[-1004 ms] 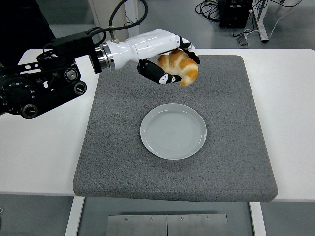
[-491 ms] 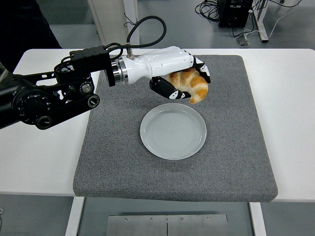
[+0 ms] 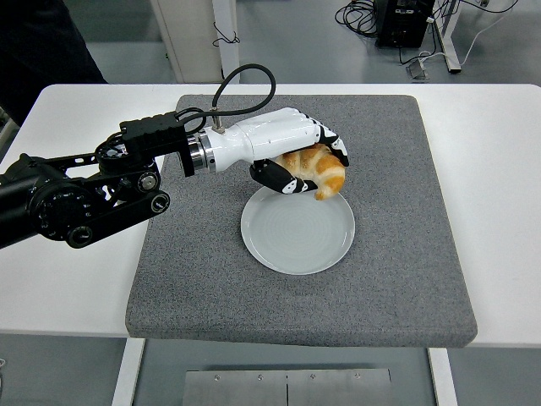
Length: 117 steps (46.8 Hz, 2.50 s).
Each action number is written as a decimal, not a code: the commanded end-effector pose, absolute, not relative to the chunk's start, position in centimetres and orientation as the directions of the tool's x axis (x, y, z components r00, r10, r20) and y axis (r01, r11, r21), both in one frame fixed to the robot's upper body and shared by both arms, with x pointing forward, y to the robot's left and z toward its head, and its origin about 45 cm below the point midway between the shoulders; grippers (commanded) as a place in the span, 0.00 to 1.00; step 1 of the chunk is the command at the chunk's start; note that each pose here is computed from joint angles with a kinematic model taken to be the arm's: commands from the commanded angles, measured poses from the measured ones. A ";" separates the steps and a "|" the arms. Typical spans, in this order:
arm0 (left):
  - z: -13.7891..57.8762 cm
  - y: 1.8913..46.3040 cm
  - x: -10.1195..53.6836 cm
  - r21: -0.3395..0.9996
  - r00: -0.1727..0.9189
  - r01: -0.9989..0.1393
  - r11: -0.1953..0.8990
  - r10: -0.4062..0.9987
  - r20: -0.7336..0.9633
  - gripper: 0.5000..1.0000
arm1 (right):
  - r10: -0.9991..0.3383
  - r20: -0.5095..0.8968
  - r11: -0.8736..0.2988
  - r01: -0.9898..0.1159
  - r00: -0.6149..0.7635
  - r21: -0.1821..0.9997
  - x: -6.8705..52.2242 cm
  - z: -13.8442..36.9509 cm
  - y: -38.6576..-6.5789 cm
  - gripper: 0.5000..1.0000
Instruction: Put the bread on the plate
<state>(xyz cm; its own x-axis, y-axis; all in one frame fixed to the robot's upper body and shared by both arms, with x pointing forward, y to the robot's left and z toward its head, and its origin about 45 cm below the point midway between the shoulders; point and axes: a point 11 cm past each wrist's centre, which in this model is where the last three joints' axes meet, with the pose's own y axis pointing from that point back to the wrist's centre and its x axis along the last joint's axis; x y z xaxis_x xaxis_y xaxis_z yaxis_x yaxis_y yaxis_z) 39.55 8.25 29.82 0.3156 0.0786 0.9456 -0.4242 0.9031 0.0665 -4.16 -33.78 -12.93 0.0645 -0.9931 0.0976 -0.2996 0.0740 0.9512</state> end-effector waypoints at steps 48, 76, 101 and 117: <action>22.7 9.3 38.4 0.112 0.332 -0.471 0.875 0.059 0.941 0.08 | -0.993 0.097 0.073 -0.300 0.064 0.951 -4.1 -12.9 -33.8 1.00; 20.2 9.1 37.6 0.129 0.326 -0.473 0.871 0.037 0.945 0.09 | -0.993 0.098 0.075 -0.299 0.064 0.951 -4.2 -12.9 -33.8 1.00; 19.8 9.3 37.7 0.126 0.333 -0.486 0.865 0.050 0.942 0.28 | -0.993 0.097 0.073 -0.300 0.064 0.951 -4.1 -12.9 -33.8 1.00; 19.7 9.2 37.5 0.128 0.345 -0.469 0.874 0.048 0.937 0.73 | -0.993 0.098 0.075 -0.300 0.065 0.951 -4.1 -12.9 -33.8 1.00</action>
<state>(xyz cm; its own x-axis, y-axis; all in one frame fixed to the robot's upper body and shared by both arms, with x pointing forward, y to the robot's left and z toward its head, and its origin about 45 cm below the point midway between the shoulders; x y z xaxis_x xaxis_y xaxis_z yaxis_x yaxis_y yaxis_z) 37.55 9.26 19.75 0.3389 0.0503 0.9395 -0.4723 0.8727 0.1236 -4.14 -33.78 -12.93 0.0645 -0.9931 0.0975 -0.2998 0.0739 0.9511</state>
